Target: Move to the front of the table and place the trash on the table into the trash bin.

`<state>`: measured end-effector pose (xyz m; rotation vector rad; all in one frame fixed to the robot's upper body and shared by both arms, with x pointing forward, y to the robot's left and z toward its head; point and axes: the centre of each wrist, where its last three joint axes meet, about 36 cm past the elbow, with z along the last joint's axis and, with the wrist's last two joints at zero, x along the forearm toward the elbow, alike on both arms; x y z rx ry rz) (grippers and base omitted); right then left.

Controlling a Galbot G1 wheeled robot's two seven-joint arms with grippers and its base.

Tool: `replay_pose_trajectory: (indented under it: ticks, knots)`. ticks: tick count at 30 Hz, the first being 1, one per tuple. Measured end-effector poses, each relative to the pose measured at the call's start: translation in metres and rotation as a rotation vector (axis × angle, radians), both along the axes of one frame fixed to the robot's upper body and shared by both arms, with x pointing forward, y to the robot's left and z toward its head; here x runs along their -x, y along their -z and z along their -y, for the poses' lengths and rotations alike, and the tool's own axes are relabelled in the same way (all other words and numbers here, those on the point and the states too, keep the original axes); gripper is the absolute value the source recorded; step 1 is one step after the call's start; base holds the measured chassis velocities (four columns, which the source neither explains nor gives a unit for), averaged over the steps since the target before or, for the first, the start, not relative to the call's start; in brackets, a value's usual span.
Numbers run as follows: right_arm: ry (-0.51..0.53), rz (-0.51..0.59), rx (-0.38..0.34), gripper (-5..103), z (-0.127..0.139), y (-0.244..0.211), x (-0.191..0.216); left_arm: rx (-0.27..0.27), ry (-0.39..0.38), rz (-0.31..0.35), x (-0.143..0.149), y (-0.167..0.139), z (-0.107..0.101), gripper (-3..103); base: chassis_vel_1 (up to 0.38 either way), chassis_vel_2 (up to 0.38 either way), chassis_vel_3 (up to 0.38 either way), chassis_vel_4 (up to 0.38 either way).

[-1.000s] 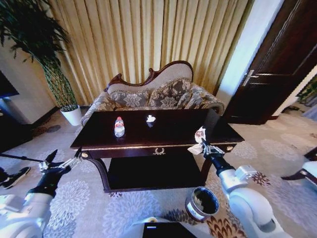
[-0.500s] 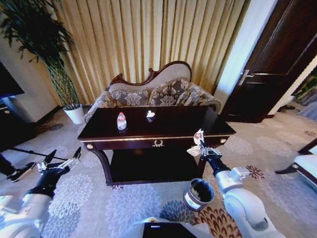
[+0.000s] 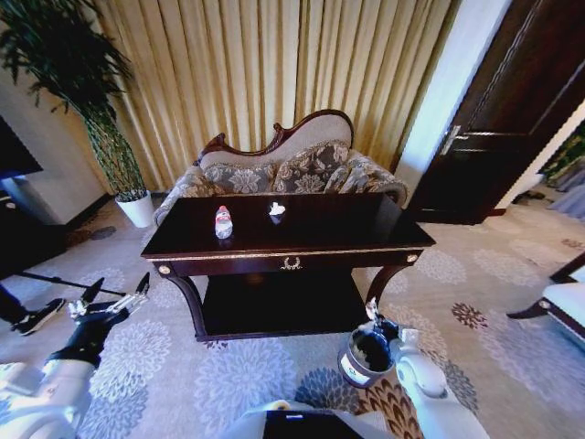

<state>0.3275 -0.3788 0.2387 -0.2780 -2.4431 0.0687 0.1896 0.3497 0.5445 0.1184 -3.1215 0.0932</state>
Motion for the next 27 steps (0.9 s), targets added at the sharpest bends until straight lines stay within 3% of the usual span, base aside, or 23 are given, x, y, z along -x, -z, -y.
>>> replay_pose_trajectory:
  ticks: [7, 10, 16, 20, 22, 27]
  knots:
    - [0.084, -0.080, 0.040, -1, 0.013, 0.048, -0.007, -0.001, -0.002, 0.004, 0.000, 0.000, 0.000, 100, 0.000, 0.000, 0.000, 0.000]
    - [0.111, -0.093, 0.058, 15, 0.015, 0.064, -0.013, 0.003, -0.003, 0.006, 0.000, 0.000, 0.000, 100, 0.000, 0.000, 0.000, 0.000]
    - [0.156, -0.109, 0.090, 31, 0.019, 0.074, -0.019, 0.004, -0.006, 0.005, 0.001, 0.001, 0.000, 100, 0.000, 0.000, 0.000, 0.000]
    - [0.143, -0.102, 0.172, 52, 0.026, 0.082, -0.014, 0.003, -0.009, 0.015, 0.001, 0.001, 0.001, 100, 0.000, 0.000, 0.000, 0.000]
    - [0.144, -0.101, 0.181, 52, 0.027, 0.083, -0.013, 0.004, -0.009, 0.015, 0.001, 0.001, 0.001, 100, 0.000, 0.000, 0.000, 0.000]
    - [0.153, -0.100, 0.202, 74, 0.034, 0.083, -0.010, 0.006, -0.008, 0.015, 0.001, 0.002, 0.001, 100, 0.000, 0.000, 0.000, 0.000]
